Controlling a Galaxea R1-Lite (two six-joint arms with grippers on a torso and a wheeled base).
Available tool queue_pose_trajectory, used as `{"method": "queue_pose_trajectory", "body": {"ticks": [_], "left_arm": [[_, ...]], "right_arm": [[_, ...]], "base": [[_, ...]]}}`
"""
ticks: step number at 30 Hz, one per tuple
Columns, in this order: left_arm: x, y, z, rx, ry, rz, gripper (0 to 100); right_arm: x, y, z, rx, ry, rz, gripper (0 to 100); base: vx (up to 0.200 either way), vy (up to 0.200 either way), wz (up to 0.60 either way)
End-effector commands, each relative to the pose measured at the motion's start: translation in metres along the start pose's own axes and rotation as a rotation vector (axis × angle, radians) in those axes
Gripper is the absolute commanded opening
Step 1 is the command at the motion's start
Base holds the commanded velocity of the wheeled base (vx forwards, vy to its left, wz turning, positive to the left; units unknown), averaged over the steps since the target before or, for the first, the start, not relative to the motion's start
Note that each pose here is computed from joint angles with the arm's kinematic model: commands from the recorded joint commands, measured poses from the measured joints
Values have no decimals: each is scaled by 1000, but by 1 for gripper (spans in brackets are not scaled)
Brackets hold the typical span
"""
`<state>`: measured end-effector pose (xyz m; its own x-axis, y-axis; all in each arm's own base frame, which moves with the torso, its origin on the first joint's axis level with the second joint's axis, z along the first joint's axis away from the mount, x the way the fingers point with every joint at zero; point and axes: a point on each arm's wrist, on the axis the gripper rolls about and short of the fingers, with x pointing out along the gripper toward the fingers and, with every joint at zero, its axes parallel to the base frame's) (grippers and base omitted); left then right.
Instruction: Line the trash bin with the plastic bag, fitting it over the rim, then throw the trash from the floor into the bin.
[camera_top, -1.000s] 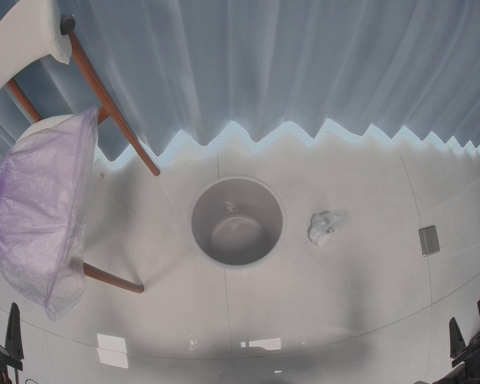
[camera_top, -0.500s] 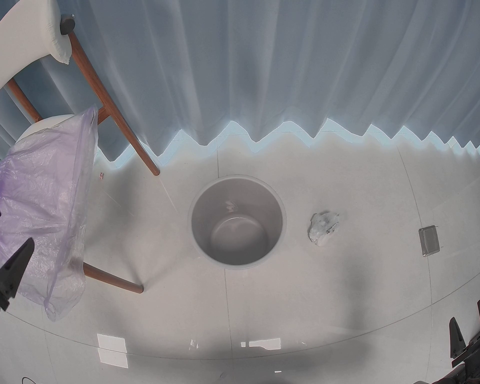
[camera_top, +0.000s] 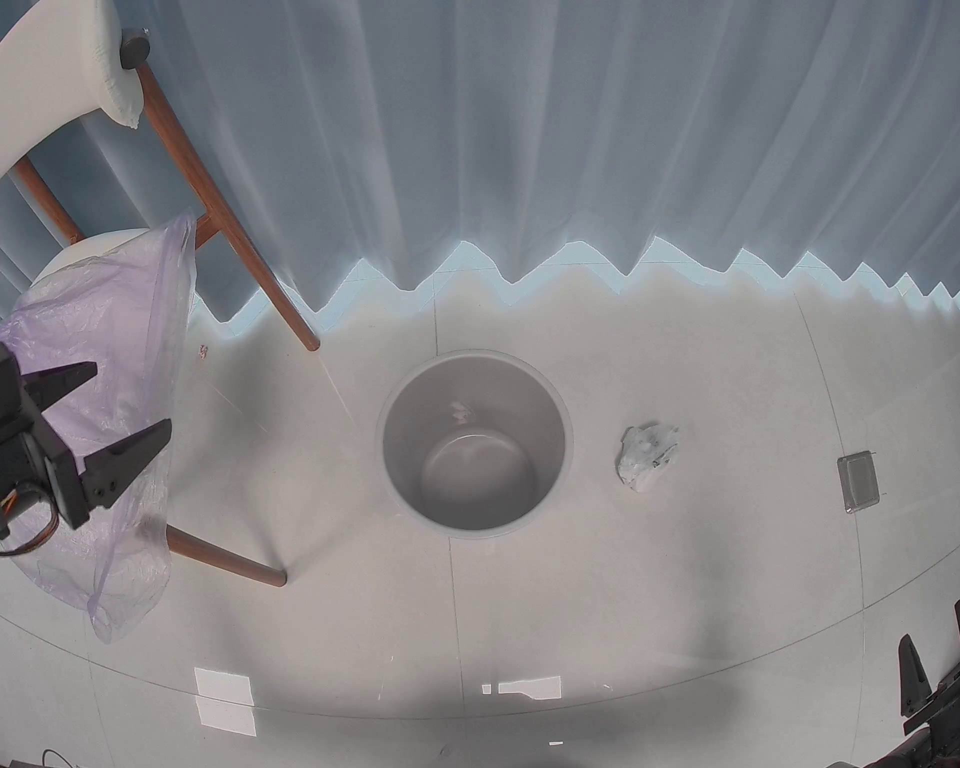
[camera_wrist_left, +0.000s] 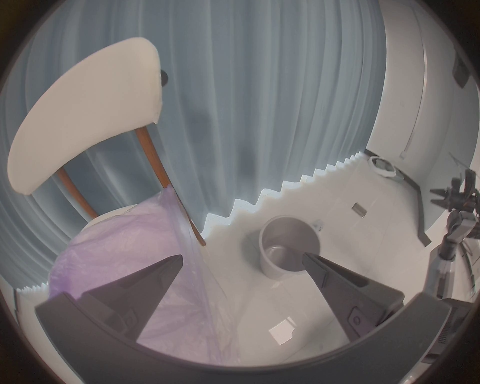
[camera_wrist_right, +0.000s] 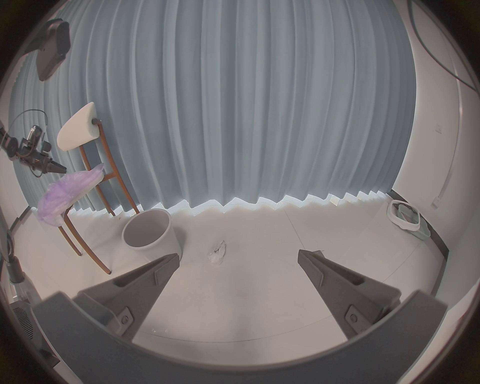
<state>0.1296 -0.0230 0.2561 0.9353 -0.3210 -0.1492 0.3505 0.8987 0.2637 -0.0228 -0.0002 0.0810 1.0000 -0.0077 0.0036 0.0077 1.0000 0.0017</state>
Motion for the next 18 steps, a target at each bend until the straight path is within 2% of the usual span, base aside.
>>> {"method": "queue_pose_trajectory", "body": {"ticks": [1,3,12,17,18], "left_arm": [[40,11,4,40,91,44,100],[51,12,6,53,130,107,100],[91,-12,7,106,239,216,100],[100,-14,4,128,275,273,100],[102,-13,4,159,297,313,100]], "right_arm": [[0,0,-5,0,2,0,100],[0,0,-5,0,2,0,100],[0,0,-5,1,2,0,100],[0,0,-5,1,2,0,100],[0,0,-5,1,2,0,100]], "base": [[0,0,0],[0,0,0],[0,0,0],[0,0,0],[0,0,0]]}}
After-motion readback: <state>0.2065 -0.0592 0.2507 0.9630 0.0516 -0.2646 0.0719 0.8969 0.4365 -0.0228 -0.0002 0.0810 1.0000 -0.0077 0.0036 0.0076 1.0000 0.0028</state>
